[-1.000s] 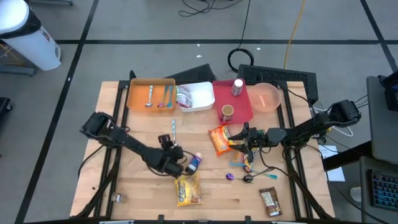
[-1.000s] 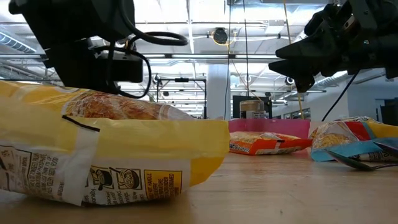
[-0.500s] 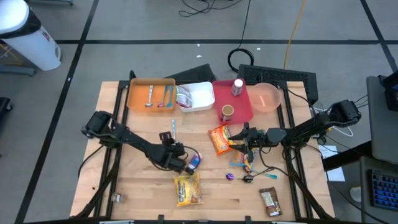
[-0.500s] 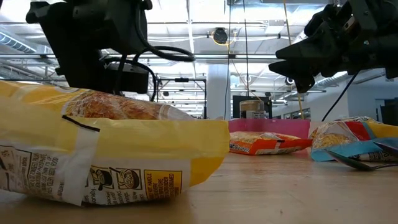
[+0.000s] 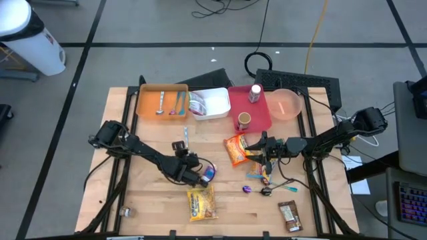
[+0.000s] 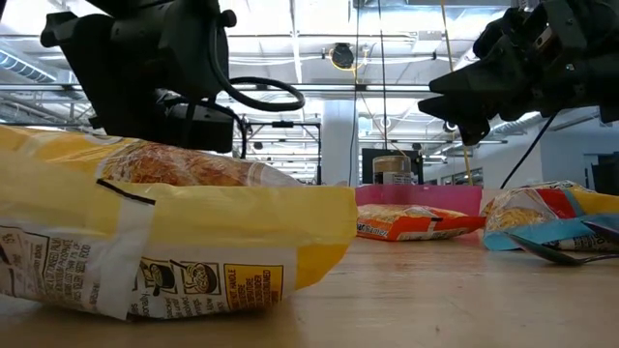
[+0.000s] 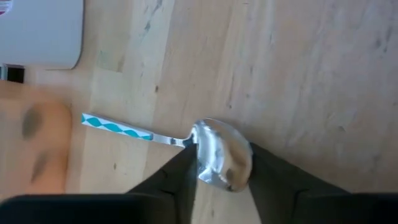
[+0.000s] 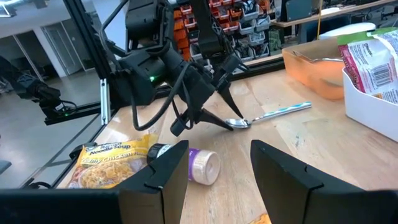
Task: Pick & Place Food Item
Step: Put the blue patterned spoon into the orange bin
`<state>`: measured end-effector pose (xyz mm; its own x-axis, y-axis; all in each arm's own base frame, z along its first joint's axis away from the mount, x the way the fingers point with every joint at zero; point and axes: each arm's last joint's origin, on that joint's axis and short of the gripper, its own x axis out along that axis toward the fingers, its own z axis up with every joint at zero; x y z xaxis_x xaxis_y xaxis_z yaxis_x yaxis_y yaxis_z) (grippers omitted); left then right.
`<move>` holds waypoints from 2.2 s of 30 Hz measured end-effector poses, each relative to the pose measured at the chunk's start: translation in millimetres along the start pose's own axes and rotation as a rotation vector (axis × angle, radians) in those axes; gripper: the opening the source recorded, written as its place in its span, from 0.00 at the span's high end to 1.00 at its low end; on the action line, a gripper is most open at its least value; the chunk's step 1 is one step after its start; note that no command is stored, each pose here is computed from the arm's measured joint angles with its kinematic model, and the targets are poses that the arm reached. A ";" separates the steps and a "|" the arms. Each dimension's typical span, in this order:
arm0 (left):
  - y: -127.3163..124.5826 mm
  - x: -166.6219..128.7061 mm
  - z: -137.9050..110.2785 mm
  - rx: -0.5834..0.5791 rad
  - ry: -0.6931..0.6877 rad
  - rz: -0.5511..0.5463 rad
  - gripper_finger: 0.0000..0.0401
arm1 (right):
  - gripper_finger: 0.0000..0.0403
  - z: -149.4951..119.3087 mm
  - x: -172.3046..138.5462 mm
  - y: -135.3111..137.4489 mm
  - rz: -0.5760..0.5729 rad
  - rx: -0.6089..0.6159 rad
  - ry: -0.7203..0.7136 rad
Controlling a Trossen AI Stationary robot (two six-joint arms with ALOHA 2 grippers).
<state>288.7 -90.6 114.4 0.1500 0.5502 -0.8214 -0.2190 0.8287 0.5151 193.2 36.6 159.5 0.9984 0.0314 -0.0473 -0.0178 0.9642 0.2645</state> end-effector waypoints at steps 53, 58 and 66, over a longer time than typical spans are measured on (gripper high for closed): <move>175.8 -164.7 50.5 -0.068 -0.012 -0.061 0.99 | 0.59 -3.8 -0.2 -1.1 -0.011 0.003 0.038; 175.2 -179.2 63.2 -0.089 -0.228 -0.188 0.99 | 0.59 -3.8 -0.2 -1.0 -0.011 0.001 0.037; 156.7 -180.8 89.3 -0.029 -0.520 -0.329 1.00 | 0.59 -3.7 -0.2 -1.0 -0.011 0.015 0.036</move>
<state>313.3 -51.0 365.5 0.6631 0.2506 -0.7053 -0.1070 0.9643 0.2421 192.8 36.6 155.7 0.9959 0.0309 -0.0851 -0.0060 0.9605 0.2783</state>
